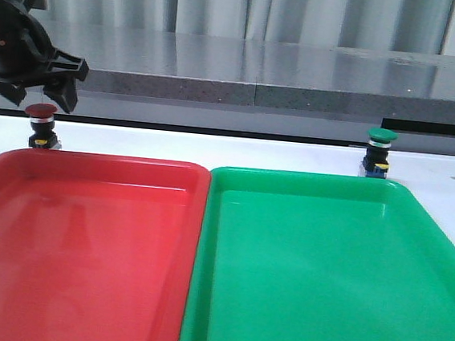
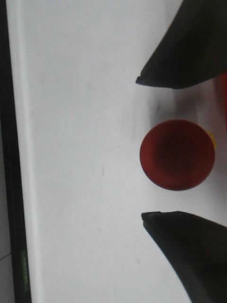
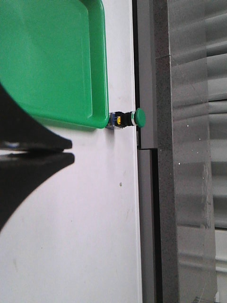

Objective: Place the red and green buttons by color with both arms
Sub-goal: 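Move the left gripper down over the red button, then close the left gripper on the red button and lift it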

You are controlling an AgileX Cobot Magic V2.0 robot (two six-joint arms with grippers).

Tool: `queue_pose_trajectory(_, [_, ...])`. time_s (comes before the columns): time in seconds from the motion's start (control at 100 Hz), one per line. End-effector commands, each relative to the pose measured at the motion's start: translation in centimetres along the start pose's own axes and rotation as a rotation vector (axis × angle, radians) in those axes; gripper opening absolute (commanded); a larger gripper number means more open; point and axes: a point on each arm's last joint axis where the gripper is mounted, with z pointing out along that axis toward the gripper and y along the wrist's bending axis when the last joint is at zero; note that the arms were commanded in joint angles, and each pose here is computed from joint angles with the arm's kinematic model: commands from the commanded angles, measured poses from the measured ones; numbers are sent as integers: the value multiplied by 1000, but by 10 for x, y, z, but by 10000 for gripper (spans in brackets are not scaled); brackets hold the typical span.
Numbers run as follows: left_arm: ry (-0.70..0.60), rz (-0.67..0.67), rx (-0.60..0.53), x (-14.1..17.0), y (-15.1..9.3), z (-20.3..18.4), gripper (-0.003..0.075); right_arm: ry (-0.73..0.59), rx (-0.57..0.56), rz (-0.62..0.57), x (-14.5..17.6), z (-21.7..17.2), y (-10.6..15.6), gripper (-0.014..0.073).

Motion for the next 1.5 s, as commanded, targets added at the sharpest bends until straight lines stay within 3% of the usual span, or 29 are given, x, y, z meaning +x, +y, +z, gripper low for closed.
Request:
queue_pose_trajectory(0.0, [-130,-4,15,-24,-5,-19,516,-117,-9,-7,-14,-3,1,-67])
queue_pose_trajectory(0.37, [-146,-5,15,-24,-5,-15,503,-117,-9,-7,-14,-3,1,-67])
queue_pose_trajectory(0.68, [-146,-5,15,-24,-5,-15,248,-117,-9,-7,-14,-3,1,-67])
queue_pose_trajectory(0.78, [-146,-5,15,-24,-5,-15,208,-117,-9,-7,-14,-3,1,-67])
queue_pose_trajectory(0.98, [-181,-8,19,-32,-6,-30,204,-117,-9,-7,-14,-3,1,-67])
queue_pose_trajectory(1.49, [-193,-124,127,-52,-23,-123,204,-117,-9,-7,-14,-3,1,-67])
